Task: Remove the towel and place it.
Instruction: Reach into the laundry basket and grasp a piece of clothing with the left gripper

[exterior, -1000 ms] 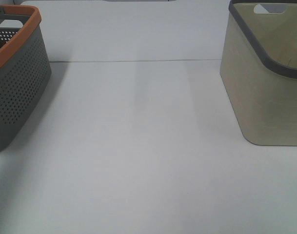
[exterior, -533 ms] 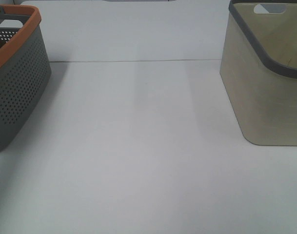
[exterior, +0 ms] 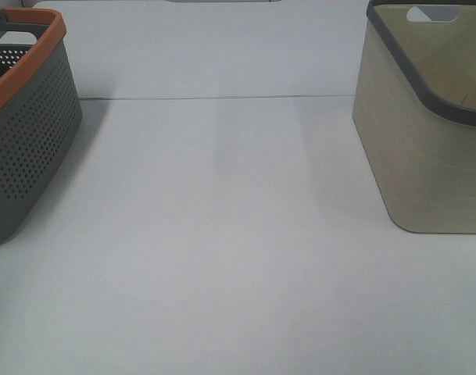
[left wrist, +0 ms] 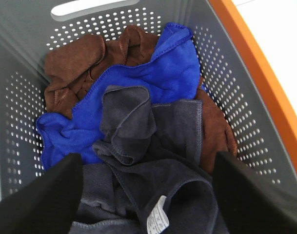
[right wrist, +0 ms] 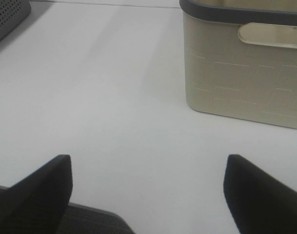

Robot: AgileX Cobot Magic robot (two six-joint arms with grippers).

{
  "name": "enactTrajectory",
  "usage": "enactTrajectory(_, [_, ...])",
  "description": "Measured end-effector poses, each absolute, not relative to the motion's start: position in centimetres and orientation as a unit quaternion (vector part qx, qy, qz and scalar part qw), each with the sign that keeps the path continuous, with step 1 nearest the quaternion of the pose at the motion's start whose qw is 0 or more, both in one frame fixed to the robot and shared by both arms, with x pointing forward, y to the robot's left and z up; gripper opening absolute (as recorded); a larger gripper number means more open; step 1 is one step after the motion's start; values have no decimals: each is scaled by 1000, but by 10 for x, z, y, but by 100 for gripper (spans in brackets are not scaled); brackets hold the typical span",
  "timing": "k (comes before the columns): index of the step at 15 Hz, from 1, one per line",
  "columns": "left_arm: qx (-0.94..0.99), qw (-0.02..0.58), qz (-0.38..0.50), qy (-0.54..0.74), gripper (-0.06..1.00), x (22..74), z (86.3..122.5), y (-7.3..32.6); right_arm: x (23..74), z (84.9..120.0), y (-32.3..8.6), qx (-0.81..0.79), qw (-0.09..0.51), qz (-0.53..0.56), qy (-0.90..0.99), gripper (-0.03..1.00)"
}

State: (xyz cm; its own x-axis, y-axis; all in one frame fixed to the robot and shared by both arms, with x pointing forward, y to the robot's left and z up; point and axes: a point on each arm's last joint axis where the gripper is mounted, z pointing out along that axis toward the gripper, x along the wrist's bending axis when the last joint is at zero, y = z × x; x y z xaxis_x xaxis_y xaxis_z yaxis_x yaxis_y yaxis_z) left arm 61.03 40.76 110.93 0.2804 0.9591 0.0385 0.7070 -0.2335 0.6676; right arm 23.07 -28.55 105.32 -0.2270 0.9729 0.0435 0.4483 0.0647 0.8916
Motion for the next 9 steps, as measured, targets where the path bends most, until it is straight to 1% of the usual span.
enactTrajectory(3, [756, 285, 196, 556, 71, 627, 1071, 426, 231, 1053, -286, 540, 312, 421, 659, 83])
enactTrajectory(6, [750, 281, 185, 570, 79, 645, 1038, 434, 231, 1053, -286, 544, 310, 422, 656, 83])
enactTrajectory(9, [765, 276, 188, 550, 79, 664, 1022, 442, 231, 1053, -287, 545, 312, 420, 655, 83])
